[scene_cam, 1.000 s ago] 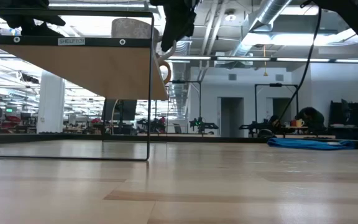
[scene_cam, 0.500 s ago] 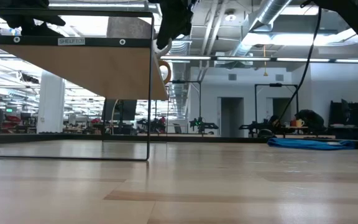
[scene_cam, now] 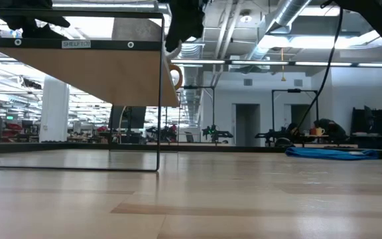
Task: Stack small to large cups/mugs on shelf
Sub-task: Put the gray mug on the shelf
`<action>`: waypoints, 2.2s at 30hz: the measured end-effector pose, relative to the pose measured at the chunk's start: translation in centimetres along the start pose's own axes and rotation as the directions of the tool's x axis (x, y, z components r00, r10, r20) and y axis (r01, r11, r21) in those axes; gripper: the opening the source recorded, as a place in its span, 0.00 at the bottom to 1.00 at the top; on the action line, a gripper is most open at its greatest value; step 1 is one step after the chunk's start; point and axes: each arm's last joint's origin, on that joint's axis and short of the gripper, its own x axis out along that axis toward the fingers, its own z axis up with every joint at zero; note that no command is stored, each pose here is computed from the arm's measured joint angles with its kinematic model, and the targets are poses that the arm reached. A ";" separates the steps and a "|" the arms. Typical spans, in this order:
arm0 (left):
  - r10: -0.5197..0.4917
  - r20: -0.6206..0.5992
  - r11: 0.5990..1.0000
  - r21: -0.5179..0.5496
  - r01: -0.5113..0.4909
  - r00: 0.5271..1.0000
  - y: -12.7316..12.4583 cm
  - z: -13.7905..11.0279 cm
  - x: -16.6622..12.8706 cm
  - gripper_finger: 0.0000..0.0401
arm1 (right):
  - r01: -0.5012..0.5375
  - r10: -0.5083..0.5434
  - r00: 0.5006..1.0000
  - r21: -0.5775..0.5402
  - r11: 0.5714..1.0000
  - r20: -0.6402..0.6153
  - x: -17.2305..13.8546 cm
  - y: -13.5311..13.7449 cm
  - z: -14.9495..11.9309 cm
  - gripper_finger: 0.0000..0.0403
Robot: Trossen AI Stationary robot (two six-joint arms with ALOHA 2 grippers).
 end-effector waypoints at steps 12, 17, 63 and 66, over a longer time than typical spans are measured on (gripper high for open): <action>0.000 0.000 1.000 0.000 0.000 1.000 0.0 0.0 0.0 0.48 | 0.005 -0.004 0.997 0.021 1.000 -0.072 -0.1 -0.6 -0.8 0.17; 0.000 0.000 1.000 0.000 0.000 1.000 0.0 0.0 0.0 0.48 | 0.013 -0.007 0.995 0.056 0.998 -0.104 -0.1 -1.4 -1.2 0.17; 0.000 -0.001 1.000 0.001 0.000 1.000 0.0 0.0 0.0 0.48 | 0.013 -0.013 1.000 0.016 1.000 -0.016 0.5 -1.4 -0.4 0.32; 0.000 0.000 1.000 0.001 0.000 1.000 0.0 0.0 0.0 0.48 | 0.014 -0.014 1.000 0.015 1.000 -0.012 0.5 -1.4 -0.4 0.32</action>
